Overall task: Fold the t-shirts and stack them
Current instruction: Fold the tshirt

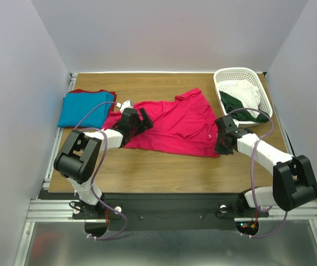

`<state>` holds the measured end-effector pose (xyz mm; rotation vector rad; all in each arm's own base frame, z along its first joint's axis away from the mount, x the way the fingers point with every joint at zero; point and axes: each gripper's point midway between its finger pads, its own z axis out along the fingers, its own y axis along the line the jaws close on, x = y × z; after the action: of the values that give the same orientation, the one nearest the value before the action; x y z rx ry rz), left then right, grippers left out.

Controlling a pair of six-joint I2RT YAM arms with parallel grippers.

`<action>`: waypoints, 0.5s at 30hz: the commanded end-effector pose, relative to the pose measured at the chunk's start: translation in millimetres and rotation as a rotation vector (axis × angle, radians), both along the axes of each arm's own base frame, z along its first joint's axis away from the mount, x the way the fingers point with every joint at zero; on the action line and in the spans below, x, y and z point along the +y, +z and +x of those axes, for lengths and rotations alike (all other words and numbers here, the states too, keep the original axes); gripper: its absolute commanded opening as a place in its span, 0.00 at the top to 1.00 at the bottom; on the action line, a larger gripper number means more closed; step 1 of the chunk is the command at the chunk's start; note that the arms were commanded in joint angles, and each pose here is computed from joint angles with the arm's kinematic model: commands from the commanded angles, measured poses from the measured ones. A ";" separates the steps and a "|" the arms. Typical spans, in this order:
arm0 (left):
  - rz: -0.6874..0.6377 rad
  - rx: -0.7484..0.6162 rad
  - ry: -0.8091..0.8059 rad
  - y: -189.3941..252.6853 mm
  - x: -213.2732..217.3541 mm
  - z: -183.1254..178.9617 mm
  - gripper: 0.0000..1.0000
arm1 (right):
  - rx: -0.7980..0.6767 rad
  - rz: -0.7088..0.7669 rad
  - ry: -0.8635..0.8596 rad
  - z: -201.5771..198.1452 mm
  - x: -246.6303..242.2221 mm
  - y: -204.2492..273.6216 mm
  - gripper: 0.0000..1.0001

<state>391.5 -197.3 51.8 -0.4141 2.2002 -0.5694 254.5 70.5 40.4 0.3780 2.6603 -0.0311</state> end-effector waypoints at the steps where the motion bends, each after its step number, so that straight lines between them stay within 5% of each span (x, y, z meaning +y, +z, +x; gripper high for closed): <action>1: 0.032 -0.035 0.001 9.0 13.3 2.2 0.02 | -0.065 -0.114 -0.054 16.7 -21.7 26.8 1.00; 15: 0.052 -0.039 -0.023 8.9 14.7 0.1 0.01 | -0.058 -0.126 -0.053 22.7 -21.2 43.1 0.93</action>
<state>391.1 -190.7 51.1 -0.3739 2.2057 -0.5512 273.3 54.8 72.8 0.3951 2.5856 -0.1622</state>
